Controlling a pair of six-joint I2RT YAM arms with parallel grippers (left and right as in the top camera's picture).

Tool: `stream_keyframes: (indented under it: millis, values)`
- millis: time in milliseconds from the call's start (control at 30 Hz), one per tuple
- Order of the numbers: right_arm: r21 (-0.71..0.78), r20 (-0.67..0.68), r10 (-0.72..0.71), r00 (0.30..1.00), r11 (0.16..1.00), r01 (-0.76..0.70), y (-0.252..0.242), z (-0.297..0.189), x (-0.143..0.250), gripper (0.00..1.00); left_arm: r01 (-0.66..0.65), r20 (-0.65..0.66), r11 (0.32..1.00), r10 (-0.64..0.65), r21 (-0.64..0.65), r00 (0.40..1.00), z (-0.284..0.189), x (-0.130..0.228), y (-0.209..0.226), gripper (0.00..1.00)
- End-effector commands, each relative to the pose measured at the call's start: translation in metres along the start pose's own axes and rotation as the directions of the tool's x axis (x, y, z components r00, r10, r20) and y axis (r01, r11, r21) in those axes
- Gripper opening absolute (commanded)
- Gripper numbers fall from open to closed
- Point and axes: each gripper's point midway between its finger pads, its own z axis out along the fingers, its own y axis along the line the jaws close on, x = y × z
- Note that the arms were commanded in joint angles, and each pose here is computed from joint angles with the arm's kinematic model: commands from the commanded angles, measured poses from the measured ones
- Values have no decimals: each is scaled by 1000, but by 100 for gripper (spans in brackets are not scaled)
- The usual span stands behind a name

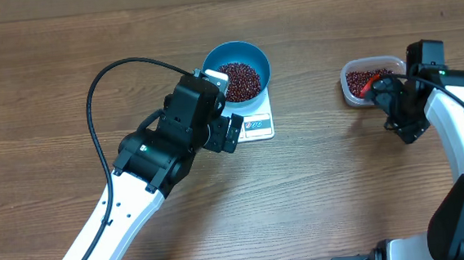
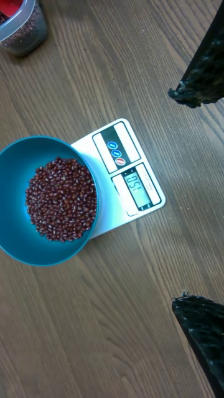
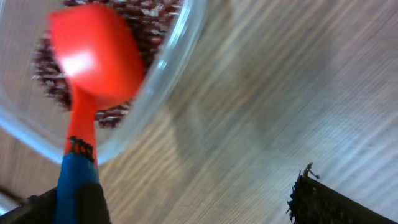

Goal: Scoop item into bowl and weigh 150g on scale
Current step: 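Lower the red scoop into the bean tub with the right gripper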

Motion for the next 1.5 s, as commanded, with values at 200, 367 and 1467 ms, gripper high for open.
stream_keyframes:
  millis: [200, 367, 1467]
  values:
    - [52, 16, -37, 999, 998, 36, -16, 1, -9, 100, 2, 27, 1000, -2, -7, 1000, -7, -8, 3, 100]
    - [52, 14, -66, 998, 996, 66, -16, 1, -9, 100, 2, 27, 1000, -2, -7, 1000, -7, -8, 3, 100]
    - [-42, 63, -652, 756, 755, 655, 12, -9, -17, 100, 2, 27, 1000, -2, -7, 1000, -7, -8, 3, 99]
